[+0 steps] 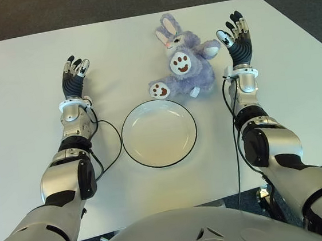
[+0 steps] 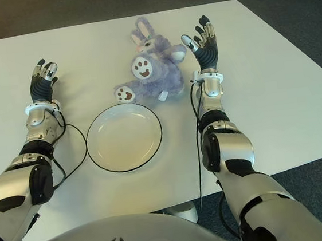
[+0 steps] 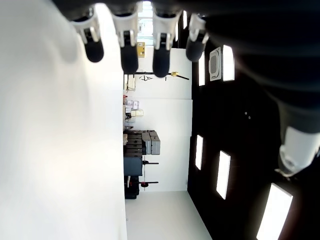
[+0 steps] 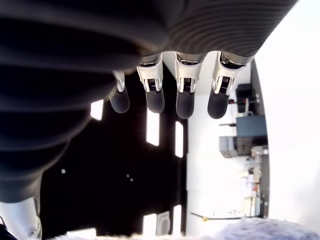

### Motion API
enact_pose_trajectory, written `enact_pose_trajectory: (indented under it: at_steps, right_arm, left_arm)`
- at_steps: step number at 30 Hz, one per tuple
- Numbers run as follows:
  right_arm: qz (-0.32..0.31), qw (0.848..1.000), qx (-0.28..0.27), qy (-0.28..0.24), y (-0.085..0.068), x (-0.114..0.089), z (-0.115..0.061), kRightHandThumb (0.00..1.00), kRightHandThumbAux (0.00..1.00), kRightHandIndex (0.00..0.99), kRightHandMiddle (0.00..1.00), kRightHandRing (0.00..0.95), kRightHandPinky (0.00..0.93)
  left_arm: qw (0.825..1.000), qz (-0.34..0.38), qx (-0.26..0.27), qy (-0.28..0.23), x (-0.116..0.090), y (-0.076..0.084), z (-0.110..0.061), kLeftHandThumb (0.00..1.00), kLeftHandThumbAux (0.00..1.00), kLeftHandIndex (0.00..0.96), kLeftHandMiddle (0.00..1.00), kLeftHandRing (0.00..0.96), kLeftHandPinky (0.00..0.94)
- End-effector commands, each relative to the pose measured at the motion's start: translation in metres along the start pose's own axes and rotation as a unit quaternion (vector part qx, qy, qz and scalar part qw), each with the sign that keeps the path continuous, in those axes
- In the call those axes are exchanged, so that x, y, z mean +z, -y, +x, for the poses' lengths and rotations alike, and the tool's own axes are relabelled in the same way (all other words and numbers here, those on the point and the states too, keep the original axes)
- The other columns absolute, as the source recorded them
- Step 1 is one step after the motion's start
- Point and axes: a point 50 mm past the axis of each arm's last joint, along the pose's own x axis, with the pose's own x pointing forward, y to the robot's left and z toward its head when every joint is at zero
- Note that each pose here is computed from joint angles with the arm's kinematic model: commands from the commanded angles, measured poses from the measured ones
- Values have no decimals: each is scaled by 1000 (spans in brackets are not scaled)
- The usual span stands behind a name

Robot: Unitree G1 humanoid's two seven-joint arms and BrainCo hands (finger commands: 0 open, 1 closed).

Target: Put the doll into the plate.

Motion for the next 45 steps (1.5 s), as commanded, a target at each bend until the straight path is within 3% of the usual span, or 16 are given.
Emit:
enact_pose_trajectory:
  at_steps: [1,45]
  right_arm:
    - [7,1000,0,11,-4,5,3,49,630,49,75,80,104]
    - [-7,993,25,115,-6,34,7,35,575,77,80,81,106]
  left_arm:
    - [996,-3,7,-91,-43,-6,-23,0,515,68,138,110,67]
    - [996,1,6,-90,-42,-4,-23,0,523,92,164,119,32]
